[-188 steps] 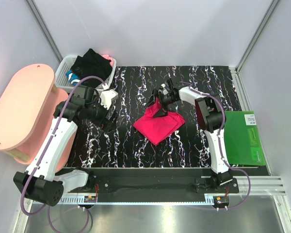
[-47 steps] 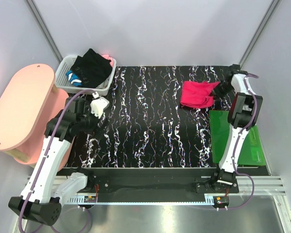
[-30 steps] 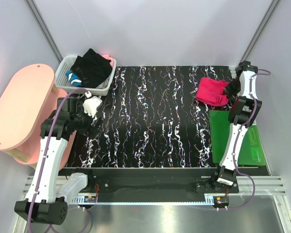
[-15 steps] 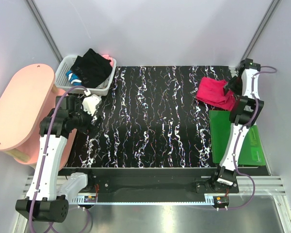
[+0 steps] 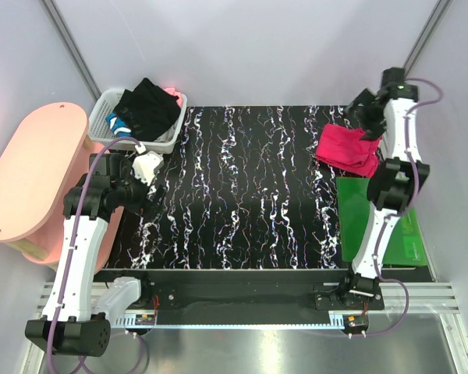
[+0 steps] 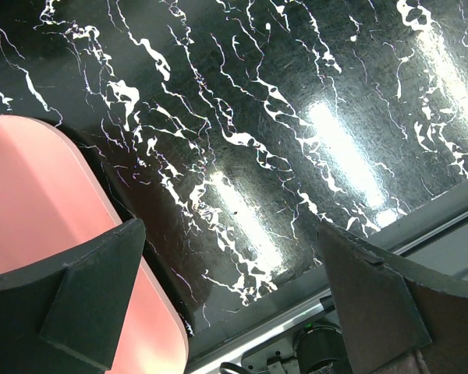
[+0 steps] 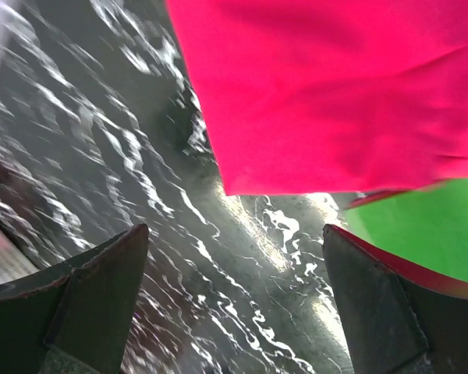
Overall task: Fold and stack the t-shirts
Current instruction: Put the neatly folded tshirt into the corner of the board with the right arm
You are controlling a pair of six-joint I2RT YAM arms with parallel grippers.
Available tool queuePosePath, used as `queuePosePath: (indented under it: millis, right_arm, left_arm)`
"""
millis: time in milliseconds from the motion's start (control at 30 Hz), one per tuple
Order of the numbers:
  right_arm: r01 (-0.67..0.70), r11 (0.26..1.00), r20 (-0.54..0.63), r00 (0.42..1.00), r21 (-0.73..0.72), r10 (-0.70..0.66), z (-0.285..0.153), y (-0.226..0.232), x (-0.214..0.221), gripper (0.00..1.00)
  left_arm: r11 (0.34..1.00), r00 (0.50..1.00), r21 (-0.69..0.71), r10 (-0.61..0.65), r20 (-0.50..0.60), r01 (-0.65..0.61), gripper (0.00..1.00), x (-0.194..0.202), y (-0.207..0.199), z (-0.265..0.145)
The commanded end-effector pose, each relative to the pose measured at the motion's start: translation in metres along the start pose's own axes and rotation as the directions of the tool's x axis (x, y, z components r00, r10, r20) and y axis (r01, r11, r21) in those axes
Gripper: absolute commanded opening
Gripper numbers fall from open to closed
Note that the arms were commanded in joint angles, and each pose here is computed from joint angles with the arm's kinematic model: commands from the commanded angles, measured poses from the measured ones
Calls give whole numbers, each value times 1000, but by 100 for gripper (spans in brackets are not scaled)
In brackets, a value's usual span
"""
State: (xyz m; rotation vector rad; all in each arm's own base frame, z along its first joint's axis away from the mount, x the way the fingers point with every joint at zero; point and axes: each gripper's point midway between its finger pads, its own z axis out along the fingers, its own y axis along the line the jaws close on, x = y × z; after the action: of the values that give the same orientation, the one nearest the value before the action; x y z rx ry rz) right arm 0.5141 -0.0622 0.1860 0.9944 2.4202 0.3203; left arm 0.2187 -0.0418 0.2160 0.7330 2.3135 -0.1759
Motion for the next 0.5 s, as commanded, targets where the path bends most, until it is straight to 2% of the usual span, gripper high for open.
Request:
queuePosePath:
  millis: [0, 233, 467]
  right_arm:
    - [-2, 1000, -186, 983, 18, 5, 51, -9, 43, 100]
    - [2, 986, -182, 983, 167, 29, 65, -55, 47, 100]
    - [-18, 980, -184, 981, 196, 55, 64, -82, 48, 100]
  left_arm:
    - [999, 999, -38, 11, 51, -9, 99, -13, 7, -8]
    - [999, 999, -45, 7, 37, -5, 99, -5, 7, -6]
    - [999, 999, -36, -1, 32, 3, 99, -2, 5, -2]
